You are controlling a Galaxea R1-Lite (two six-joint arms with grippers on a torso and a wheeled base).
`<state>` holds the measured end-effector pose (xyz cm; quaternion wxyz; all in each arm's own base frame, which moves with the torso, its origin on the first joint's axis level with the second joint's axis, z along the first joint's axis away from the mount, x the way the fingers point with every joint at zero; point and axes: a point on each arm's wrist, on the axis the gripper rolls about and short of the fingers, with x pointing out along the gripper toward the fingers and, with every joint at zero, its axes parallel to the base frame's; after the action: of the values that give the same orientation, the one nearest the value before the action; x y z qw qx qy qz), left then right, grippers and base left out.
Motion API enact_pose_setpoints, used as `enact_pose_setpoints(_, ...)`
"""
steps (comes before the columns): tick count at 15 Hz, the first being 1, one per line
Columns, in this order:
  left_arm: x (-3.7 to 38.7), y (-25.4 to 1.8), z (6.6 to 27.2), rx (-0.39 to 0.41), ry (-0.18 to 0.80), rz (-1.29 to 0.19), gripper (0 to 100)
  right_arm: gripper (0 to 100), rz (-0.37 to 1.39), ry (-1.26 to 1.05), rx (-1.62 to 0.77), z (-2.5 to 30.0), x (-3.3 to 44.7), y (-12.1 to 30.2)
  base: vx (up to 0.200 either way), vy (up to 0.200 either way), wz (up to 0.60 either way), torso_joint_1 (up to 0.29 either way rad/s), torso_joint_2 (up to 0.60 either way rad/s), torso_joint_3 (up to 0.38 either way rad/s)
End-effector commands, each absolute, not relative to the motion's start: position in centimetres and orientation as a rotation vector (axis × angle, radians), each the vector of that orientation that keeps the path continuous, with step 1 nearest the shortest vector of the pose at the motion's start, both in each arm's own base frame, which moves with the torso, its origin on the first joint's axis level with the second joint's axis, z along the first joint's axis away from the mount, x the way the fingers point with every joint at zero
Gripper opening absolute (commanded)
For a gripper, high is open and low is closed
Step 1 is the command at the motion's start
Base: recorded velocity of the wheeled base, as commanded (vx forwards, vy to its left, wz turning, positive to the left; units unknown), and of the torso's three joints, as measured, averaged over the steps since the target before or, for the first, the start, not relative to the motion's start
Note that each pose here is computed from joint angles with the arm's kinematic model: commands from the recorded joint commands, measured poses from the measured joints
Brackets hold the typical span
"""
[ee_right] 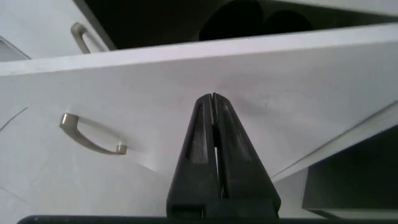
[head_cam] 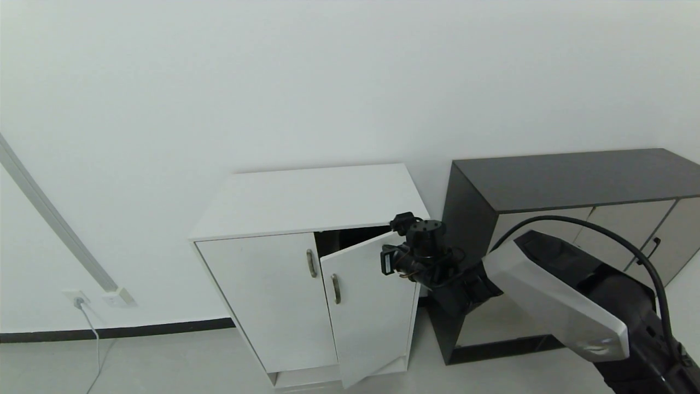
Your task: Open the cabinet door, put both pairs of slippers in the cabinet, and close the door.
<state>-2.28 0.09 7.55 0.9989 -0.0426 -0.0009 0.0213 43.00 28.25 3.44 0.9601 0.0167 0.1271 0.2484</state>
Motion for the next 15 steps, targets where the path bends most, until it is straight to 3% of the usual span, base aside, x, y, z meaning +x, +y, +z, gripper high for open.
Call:
enact_pose_setpoints(1, -2.3, 0.1, 7.5, -0.086, -0.002, 0.043, 0, 0, 0.493, 0.252, 0.037, 2.8, 43.8, 28.2, 0.0, 0.0, 0.0, 0.0, 0.0, 0.0)
enact_pose_setpoints(15, -2.3, 0.1, 7.6, -0.086, 0.0, 0.043, 0, 0, 0.48, 0.234, 0.039, 4.1, 45.9, 28.7, 0.0, 0.0, 0.0, 0.0, 0.0, 0.0)
